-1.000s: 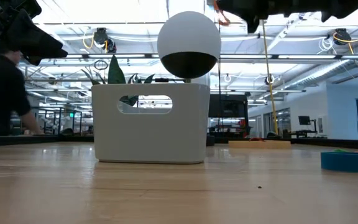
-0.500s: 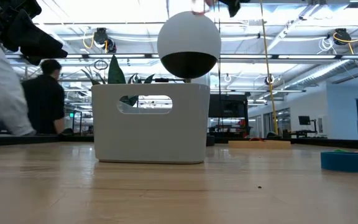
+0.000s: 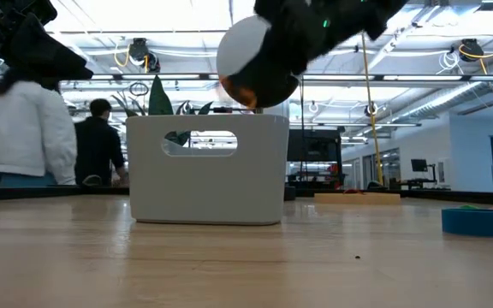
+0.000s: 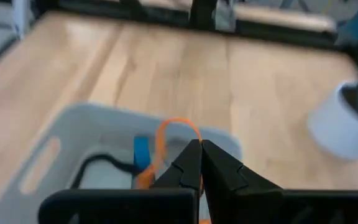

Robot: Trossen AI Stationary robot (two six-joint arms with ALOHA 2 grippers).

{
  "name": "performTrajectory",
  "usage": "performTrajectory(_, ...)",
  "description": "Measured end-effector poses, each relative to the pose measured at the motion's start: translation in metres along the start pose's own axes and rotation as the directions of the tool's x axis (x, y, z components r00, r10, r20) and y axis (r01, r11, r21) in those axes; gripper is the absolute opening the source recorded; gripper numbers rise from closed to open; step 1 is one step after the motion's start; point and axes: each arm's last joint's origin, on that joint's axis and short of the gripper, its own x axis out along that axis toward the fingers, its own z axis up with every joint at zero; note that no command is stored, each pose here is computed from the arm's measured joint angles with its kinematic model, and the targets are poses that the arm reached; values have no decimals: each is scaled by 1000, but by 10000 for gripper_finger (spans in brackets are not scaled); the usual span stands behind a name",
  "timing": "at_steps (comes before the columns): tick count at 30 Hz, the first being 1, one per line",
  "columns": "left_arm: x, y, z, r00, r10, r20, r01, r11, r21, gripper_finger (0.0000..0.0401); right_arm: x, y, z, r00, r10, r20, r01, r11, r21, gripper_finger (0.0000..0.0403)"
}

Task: Pick and place rubber bands into bin
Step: Put the top orange rubber band into the gray bin

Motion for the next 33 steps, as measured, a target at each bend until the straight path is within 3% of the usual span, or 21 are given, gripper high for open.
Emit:
performTrajectory(12,0,0,0,1000,-1,-1,1,1000,-5,166,52,9,-51,980,28,-196,-26,1000,14,0)
performTrajectory(26,0,0,0,1000,-1,-2,1,1000,1,166,51,10,-50,981,29,-191,-23,999,34,7)
performTrajectory(33,0,0,0,1000,-1,-3,1,1000,1,166,51,10,-50,981,28,-192,-27,1000,4,48)
